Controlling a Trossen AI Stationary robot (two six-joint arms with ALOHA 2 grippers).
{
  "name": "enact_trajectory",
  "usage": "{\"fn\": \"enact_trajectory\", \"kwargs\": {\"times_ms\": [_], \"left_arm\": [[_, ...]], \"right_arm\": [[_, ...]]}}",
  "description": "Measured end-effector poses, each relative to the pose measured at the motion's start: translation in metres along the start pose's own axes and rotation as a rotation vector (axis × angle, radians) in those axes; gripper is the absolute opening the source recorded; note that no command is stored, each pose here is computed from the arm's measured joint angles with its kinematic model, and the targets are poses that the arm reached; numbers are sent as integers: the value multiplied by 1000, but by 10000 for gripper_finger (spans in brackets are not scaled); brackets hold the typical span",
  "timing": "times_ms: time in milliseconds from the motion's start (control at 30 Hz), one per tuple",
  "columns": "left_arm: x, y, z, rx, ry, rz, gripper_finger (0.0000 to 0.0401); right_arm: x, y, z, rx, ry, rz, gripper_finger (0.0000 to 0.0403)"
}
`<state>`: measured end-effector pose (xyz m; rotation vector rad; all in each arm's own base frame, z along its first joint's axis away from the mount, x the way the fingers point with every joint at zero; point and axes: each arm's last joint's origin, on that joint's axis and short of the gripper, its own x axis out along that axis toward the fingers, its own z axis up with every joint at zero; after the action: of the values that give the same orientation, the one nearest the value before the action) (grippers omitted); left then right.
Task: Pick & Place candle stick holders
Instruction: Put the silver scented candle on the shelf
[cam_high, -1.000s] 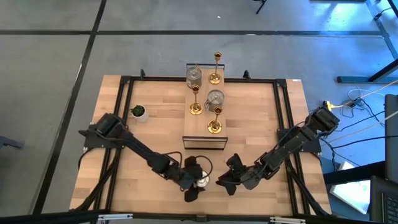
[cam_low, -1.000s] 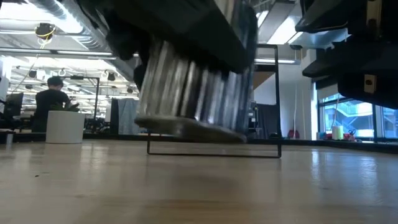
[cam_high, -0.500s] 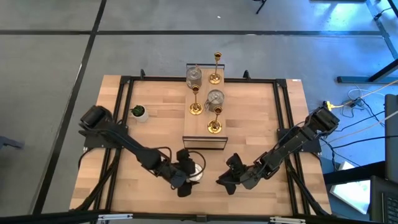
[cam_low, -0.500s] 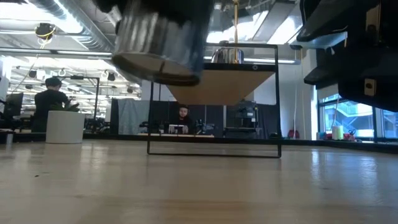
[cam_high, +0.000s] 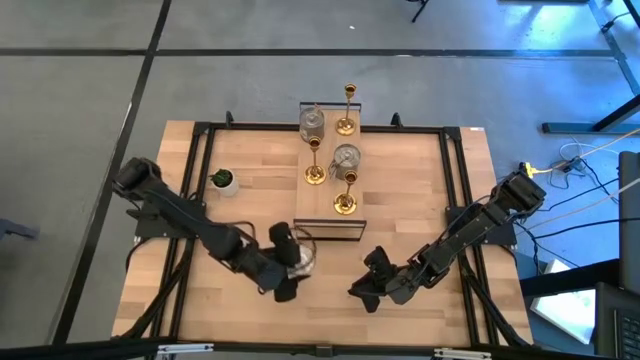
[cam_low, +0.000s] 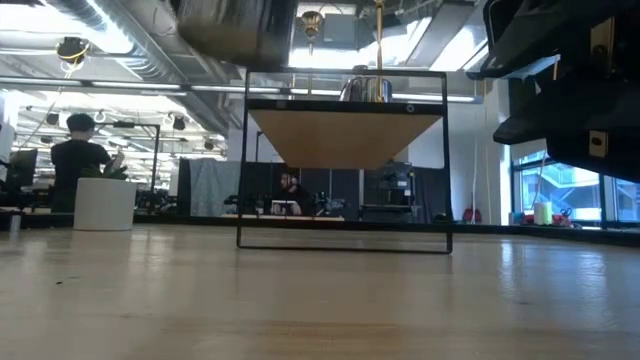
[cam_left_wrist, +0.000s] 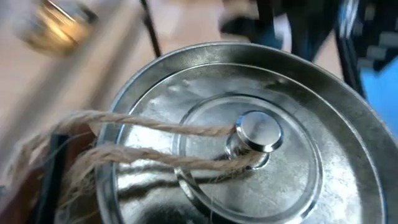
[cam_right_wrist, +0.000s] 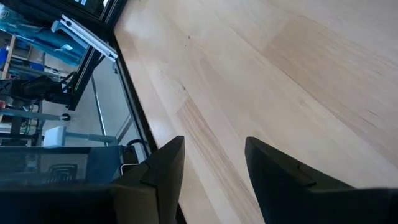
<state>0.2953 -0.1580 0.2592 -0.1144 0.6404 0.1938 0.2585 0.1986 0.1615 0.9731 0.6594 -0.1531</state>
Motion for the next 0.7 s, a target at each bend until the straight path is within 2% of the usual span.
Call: {"fn": "enact_trajectory", "kwargs": {"times_ms": [167, 300, 500, 700], "left_arm": [[-34, 29, 32, -90, -158, 56, 358], [-45, 60, 51, -113, -222, 129, 358], [-25, 96, 66, -101, -209, 197, 358], [0, 107, 73, -108, -241, 237, 358]], "right_arm": [[1, -1, 1, -19, -2, -9, 174], [2, -2, 4, -24, -8, -20, 174], [3, -3, 6, -32, -17, -24, 174], [2, -3, 7, -42, -29, -26, 174]]}}
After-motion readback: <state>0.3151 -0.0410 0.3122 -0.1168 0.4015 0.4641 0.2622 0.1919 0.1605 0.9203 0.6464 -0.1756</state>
